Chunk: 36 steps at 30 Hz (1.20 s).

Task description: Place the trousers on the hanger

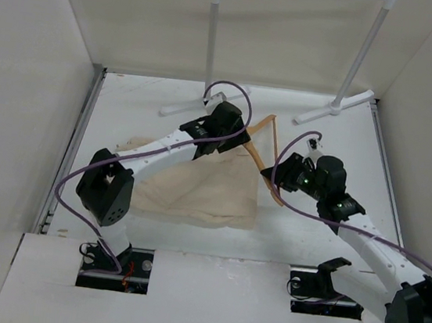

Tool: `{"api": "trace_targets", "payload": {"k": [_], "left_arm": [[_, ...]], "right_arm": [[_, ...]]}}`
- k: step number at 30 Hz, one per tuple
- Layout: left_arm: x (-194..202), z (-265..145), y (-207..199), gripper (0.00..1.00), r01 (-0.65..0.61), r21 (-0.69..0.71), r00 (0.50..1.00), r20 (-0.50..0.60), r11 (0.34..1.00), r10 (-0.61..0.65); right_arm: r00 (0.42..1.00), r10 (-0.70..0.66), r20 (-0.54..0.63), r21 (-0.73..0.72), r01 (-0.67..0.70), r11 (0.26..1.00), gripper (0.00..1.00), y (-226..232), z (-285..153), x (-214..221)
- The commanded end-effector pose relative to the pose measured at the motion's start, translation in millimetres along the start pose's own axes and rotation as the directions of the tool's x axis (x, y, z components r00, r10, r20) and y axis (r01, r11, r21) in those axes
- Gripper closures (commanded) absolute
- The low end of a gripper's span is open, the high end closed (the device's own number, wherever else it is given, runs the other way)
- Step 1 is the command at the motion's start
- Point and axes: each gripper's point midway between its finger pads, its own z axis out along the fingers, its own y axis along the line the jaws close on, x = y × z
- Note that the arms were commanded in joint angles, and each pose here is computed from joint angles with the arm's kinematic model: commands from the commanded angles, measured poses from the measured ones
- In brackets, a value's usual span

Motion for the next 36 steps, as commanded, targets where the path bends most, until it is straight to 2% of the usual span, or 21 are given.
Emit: {"api": "trace_targets", "payload": {"k": [1,4,8,12,16,20,22,26,28,36], "left_arm": [[-6.8,7.9,-21.0,0.49,0.051,0.086,0.998,0.026,0.995,-0.053],[-4.9,15.3,-22.1,0.57,0.063,0.097,0.997,0.027,0.993,-0.066],[1.4,16.5,-25.1,0.84,0.071,0.112,0.997,0.022,0.991,-0.074],[15.7,9.0,-25.8,0.93,0.059,0.117,0.998,0.008,0.991,-0.060],[38.8,3.0,-18.3,0.96,0.078,0.114,0.997,-0.021,0.990,-0.076],[58.7,-3.2,-11.5,0.97,0.105,0.122,0.994,-0.036,0.987,-0.102],[65.3,-7.3,-7.6,0.97,0.103,0.120,0.995,-0.028,0.987,-0.101],[71.1,-13.9,0.5,0.97,0.093,0.119,0.996,-0.005,0.989,-0.093],[73.5,-14.9,6.9,0.97,0.089,0.112,0.996,-0.003,0.990,-0.089],[91.7,-7.1,40.7,0.97,0.064,0.061,0.998,-0.006,0.996,-0.064]], "right_arm": [[0.997,-0.035,0.062,-0.070,0.039,0.997,0.85,20.4,-7.1,-7.7],[0.998,-0.020,0.052,-0.054,0.023,0.998,0.84,13.6,-9.6,4.4],[0.999,0.004,0.036,-0.027,-0.003,1.000,0.82,2.1,-13.1,17.7],[0.999,0.021,0.039,0.027,-0.022,0.999,0.66,-12.4,-20.8,25.9],[0.999,0.031,0.040,0.075,-0.034,0.997,0.51,-27.2,-26.7,24.6],[0.998,0.049,0.026,0.100,-0.052,0.994,0.44,-33.8,-20.7,20.8],[0.998,0.067,-0.002,0.130,-0.066,0.989,0.47,-40.8,-10.8,22.5],[0.994,0.096,-0.044,0.208,-0.085,0.975,0.65,-62.1,17.0,24.7],[0.994,0.104,-0.038,0.246,-0.092,0.965,0.66,-73.1,29.9,23.4],[0.986,0.131,-0.106,0.337,-0.089,0.937,0.47,-105.0,67.6,43.7]]}}
